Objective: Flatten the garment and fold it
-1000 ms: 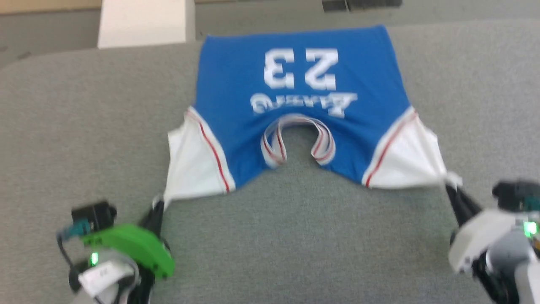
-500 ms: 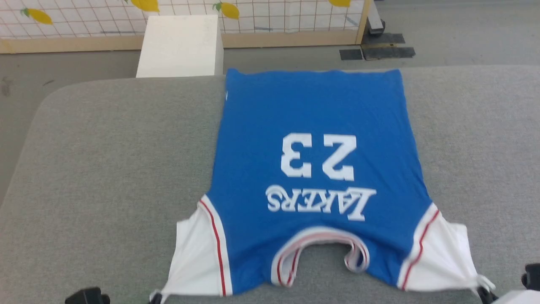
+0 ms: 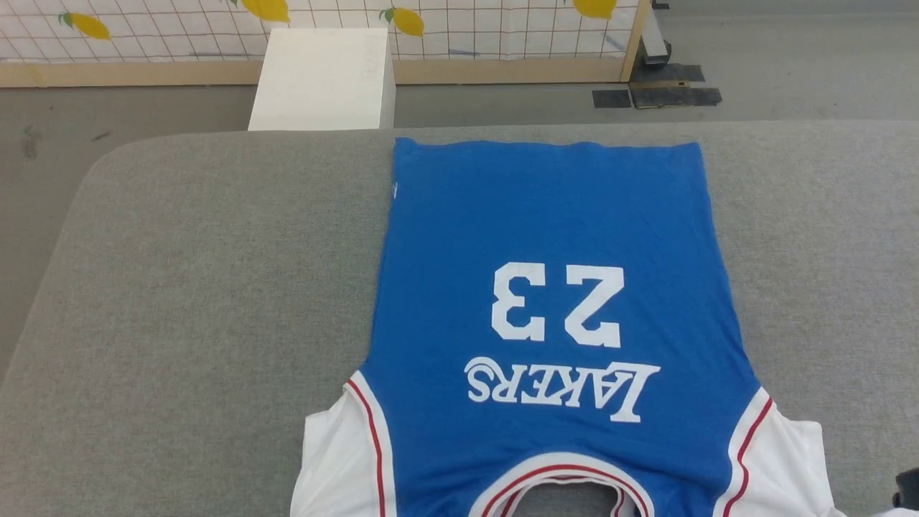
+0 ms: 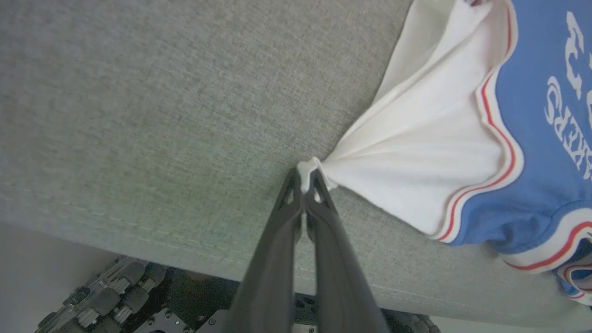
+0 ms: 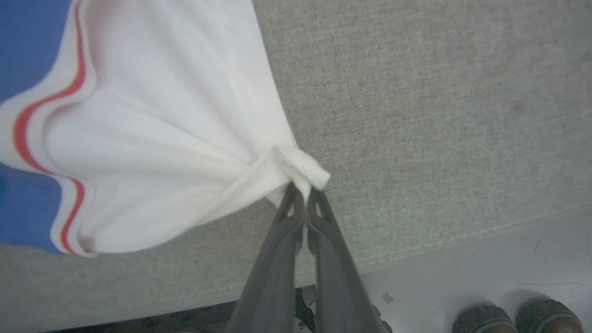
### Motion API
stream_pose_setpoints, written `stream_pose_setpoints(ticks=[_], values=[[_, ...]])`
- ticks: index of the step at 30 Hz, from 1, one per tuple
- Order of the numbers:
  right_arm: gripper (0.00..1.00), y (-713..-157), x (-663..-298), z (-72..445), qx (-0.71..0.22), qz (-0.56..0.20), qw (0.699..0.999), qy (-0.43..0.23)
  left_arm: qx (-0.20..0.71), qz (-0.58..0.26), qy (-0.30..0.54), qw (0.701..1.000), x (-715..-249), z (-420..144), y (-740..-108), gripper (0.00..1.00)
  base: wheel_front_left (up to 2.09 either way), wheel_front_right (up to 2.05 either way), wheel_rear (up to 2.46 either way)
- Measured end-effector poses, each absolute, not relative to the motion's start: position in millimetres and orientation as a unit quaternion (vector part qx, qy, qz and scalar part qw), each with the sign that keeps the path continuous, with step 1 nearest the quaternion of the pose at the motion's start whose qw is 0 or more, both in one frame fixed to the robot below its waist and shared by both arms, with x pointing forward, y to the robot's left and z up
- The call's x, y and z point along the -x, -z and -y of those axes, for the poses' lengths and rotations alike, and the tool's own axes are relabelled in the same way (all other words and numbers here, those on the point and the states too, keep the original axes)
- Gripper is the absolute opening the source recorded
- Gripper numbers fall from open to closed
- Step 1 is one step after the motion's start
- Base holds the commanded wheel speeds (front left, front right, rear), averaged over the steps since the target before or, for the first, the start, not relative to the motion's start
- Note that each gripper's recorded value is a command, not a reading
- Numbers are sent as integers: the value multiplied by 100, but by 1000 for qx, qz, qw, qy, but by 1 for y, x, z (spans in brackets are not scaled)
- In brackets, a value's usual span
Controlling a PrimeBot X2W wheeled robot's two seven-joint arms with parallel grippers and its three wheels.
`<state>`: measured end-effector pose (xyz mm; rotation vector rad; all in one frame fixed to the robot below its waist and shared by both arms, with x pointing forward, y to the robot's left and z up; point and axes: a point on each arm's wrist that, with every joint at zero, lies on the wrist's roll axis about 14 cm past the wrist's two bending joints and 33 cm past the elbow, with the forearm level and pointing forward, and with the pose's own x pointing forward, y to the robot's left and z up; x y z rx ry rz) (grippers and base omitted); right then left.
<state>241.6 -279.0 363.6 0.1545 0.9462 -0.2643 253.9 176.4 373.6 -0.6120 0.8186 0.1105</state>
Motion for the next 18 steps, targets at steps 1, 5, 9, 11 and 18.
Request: stream_pose_setpoints(ticks=[1, 5, 9, 11, 18], values=[[0, -362, -243, 278, -74, -455, 879, 125, 293, -394, -52, 870, -253, -176, -373, 0, 0, 0, 0], [0, -356, -248, 273, -75, -463, 876, 117, 296, -392, -50, 870, -254, -174, -375, 0, 0, 0, 0], [0, -351, -247, 273, -78, -472, 871, 115, 298, -392, -50, 869, -253, -173, -375, 0, 0, 0, 0], [0, -351, -247, 274, -83, -472, 870, 117, 299, -391, -50, 869, -253, -173, -375, 0, 0, 0, 0], [100, -384, -271, 281, -85, -393, 907, 123, 303, -381, -48, 872, -252, -173, -380, 0, 0, 0, 0]])
